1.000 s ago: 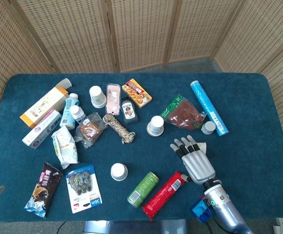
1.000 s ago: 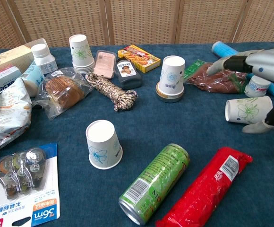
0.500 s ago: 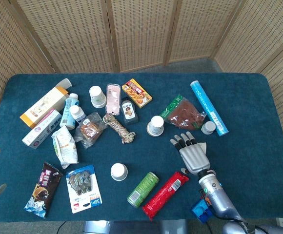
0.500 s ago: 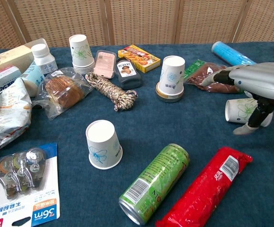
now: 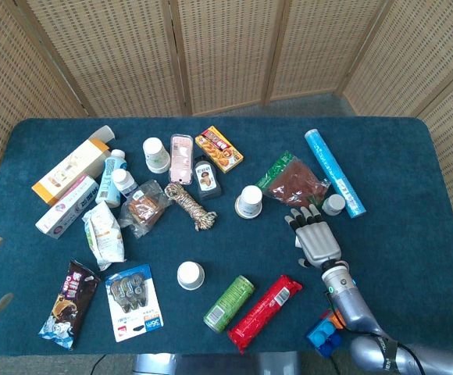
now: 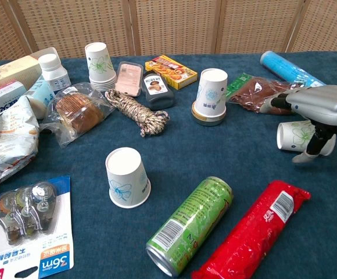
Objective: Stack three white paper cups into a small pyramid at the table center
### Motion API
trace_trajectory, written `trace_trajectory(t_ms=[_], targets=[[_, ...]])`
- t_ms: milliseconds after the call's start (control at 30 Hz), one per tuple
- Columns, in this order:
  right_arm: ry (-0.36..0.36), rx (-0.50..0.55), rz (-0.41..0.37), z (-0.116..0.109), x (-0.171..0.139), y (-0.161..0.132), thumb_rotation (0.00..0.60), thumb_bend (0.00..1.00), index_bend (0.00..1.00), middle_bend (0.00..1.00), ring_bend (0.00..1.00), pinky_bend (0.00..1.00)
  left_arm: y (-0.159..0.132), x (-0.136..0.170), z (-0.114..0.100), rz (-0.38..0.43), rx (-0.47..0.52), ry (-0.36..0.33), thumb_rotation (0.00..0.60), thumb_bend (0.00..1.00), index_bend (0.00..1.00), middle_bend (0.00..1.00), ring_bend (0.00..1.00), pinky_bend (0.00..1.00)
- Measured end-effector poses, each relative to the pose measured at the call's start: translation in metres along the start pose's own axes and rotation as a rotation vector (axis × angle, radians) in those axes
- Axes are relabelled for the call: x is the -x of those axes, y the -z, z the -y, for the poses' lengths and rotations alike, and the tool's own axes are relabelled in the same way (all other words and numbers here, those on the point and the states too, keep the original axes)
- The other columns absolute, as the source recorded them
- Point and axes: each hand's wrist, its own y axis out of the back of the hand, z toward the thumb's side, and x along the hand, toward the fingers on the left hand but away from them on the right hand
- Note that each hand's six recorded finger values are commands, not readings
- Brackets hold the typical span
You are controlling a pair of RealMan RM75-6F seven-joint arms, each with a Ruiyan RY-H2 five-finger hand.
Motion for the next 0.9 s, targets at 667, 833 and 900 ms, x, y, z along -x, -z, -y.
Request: trace_trajectory(t_ms=[667,833,900], targets=[[-0.013,0.016,0.061,0.006,0.004,0.023,0.6,0.12,0.26,0.07,0.0,0.0,-0.002,0.0,0.003,0.003,-0.003,0.006,0.6,0.27,0.0,0.0,0.0,0.0],[0.006,-0.001,0.075,0.005,0.008,0.021,0.6,0.17,0.33,0.09,0.0,0.0,-0.002,0.0,0.003,0.003,-0.001,0.005,0.6,0.27,0.0,0.0,0.0,0.0],[0.008,-0.01,0.083,0.006,0.009,0.022,0.6,0.19,0.35,0.09,0.0,0.0,-0.002,0.0,0.003,0.003,0.001,0.005,0.6,0.27,0.0,0.0,0.0,0.0]])
